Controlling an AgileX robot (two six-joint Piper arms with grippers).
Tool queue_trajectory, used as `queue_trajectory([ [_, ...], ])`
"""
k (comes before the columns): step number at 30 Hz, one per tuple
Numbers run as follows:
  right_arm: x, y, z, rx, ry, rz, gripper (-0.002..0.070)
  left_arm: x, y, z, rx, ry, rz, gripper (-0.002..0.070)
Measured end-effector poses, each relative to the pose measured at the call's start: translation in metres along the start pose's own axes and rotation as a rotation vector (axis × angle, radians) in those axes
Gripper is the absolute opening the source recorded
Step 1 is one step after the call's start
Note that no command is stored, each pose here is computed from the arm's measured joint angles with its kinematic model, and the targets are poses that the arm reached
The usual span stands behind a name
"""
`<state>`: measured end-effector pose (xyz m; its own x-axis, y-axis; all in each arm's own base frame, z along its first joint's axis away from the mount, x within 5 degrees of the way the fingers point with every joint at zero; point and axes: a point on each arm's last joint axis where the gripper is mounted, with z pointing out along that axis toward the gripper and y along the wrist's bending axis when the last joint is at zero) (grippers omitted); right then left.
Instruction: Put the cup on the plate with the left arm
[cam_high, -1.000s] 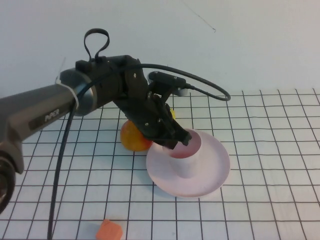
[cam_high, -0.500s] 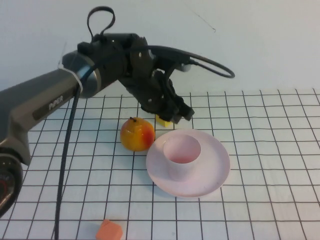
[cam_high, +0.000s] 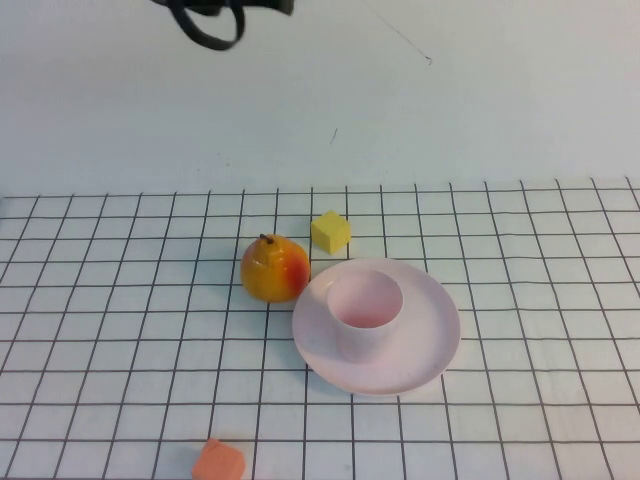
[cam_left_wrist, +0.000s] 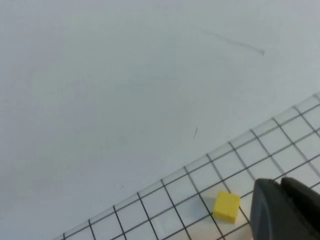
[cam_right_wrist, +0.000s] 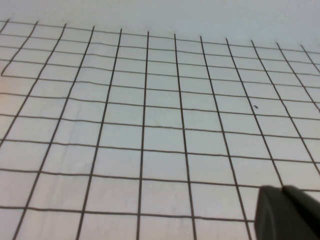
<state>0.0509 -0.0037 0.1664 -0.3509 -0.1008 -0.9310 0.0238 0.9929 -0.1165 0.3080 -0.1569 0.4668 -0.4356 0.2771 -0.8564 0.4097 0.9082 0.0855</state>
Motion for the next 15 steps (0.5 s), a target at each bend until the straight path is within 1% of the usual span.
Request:
queue_trajectory([
  [3, 0.0, 0.0, 0.0, 0.0, 0.0, 0.0, -0.0002, 0.001, 0.003, -0.046, 0.017, -0.094, -0.041, 0.0],
  [5, 0.0, 0.0, 0.0, 0.0, 0.0, 0.0, -0.0002, 0.013, 0.002, -0.063, 0.043, -0.124, -0.056, 0.0],
  [10, 0.0, 0.0, 0.0, 0.0, 0.0, 0.0, -0.0002, 0.056, 0.002, -0.096, 0.064, -0.187, -0.07, -0.0001],
  [13, 0.0, 0.0, 0.0, 0.0, 0.0, 0.0, -0.0002, 0.084, 0.002, -0.109, 0.073, -0.191, -0.079, -0.0001],
  [15, 0.0, 0.0, 0.0, 0.0, 0.0, 0.0, -0.0002, 0.1, 0.0, -0.116, 0.098, -0.184, -0.112, -0.0001],
])
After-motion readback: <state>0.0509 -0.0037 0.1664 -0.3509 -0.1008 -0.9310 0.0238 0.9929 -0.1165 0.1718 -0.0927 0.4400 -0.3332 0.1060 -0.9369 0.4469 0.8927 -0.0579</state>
